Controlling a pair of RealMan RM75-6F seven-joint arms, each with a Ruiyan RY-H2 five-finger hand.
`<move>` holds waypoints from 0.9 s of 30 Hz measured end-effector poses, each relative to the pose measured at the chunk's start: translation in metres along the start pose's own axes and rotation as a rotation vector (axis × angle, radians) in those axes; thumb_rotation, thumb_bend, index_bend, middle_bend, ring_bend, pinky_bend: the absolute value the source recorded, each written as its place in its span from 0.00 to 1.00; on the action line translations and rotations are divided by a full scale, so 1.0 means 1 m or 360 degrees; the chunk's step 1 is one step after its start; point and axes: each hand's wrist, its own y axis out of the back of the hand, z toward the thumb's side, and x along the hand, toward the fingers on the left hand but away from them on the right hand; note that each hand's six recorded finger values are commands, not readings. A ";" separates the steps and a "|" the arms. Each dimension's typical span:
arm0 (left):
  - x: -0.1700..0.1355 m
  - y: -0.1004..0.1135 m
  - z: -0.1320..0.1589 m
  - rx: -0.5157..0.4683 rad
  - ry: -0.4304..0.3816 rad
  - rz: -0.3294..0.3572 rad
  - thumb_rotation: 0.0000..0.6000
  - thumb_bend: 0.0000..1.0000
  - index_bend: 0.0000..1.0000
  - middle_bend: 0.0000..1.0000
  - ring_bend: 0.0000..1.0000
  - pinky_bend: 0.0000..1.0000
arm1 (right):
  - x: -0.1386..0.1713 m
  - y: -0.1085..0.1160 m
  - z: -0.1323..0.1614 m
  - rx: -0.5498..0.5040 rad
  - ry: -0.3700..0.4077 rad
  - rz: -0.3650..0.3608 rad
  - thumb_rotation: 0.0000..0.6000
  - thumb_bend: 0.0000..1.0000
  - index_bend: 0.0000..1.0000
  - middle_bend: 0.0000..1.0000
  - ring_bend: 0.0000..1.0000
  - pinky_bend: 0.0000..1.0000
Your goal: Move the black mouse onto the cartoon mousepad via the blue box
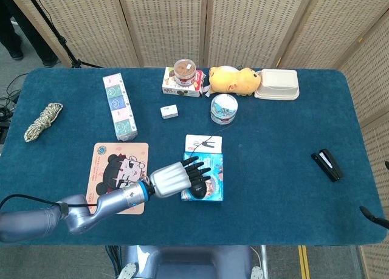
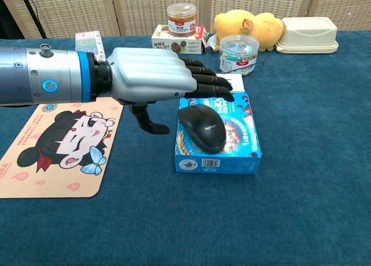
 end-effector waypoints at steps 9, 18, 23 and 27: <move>0.015 0.003 0.007 -0.0011 -0.0002 -0.0056 1.00 0.30 0.00 0.00 0.00 0.14 | 0.000 0.005 -0.002 -0.0036 -0.0009 -0.0020 1.00 0.00 0.00 0.00 0.00 0.00; 0.026 0.000 0.011 0.0002 0.0007 -0.0134 1.00 0.30 0.02 0.00 0.00 0.17 | 0.000 0.007 0.000 -0.0073 -0.0001 -0.0016 1.00 0.00 0.00 0.00 0.00 0.00; 0.031 -0.003 0.012 0.0006 0.0025 -0.0159 1.00 0.31 0.08 0.06 0.04 0.22 | 0.001 0.007 0.001 -0.0102 0.0008 -0.0007 1.00 0.00 0.00 0.00 0.00 0.00; 0.035 -0.005 0.014 -0.0016 0.0031 -0.0156 1.00 0.33 0.16 0.13 0.11 0.30 | 0.001 0.007 0.002 -0.0117 0.0013 0.0000 1.00 0.00 0.00 0.00 0.00 0.00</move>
